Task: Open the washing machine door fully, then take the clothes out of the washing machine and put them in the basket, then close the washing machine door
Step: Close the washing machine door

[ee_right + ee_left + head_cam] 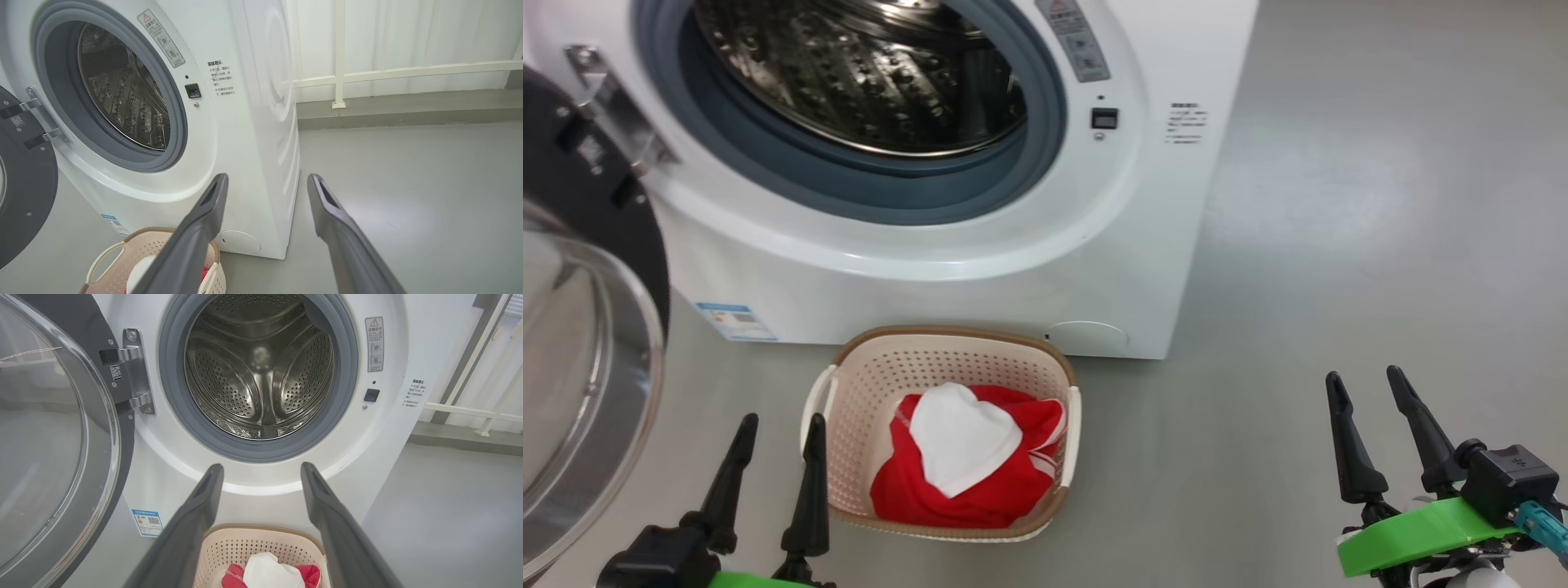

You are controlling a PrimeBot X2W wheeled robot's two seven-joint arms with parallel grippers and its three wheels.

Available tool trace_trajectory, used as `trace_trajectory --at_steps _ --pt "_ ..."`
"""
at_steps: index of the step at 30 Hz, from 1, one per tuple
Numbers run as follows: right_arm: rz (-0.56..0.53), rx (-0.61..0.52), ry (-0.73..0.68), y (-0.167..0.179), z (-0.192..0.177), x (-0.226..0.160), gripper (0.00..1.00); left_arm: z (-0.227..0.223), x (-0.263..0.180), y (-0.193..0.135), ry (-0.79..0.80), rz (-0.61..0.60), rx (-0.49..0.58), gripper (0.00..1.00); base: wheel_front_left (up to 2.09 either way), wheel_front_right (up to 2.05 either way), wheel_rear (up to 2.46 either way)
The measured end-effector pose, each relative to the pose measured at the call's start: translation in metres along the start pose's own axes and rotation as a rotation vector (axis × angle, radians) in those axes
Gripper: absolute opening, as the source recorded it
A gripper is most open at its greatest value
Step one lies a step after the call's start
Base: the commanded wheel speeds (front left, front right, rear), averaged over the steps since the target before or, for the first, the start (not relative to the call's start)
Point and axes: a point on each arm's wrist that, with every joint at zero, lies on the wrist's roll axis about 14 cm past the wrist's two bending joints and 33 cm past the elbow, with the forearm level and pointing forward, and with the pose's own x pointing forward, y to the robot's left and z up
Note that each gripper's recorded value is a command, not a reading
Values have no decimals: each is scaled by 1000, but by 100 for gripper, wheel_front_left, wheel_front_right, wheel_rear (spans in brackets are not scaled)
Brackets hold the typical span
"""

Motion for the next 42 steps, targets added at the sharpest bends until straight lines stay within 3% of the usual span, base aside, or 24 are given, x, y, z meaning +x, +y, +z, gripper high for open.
trace_trajectory --at_steps 16,28,42 --pt "269 -2 77 88 -27 27 100 2 -66 60 6 233 -35 100 0 0 0" --pt "431 -11 147 141 -49 18 100 9 -116 88 -25 378 -56 100 0 0 0" --pt "490 -29 173 156 -56 13 100 16 -135 101 -56 451 -80 100 0 0 0"
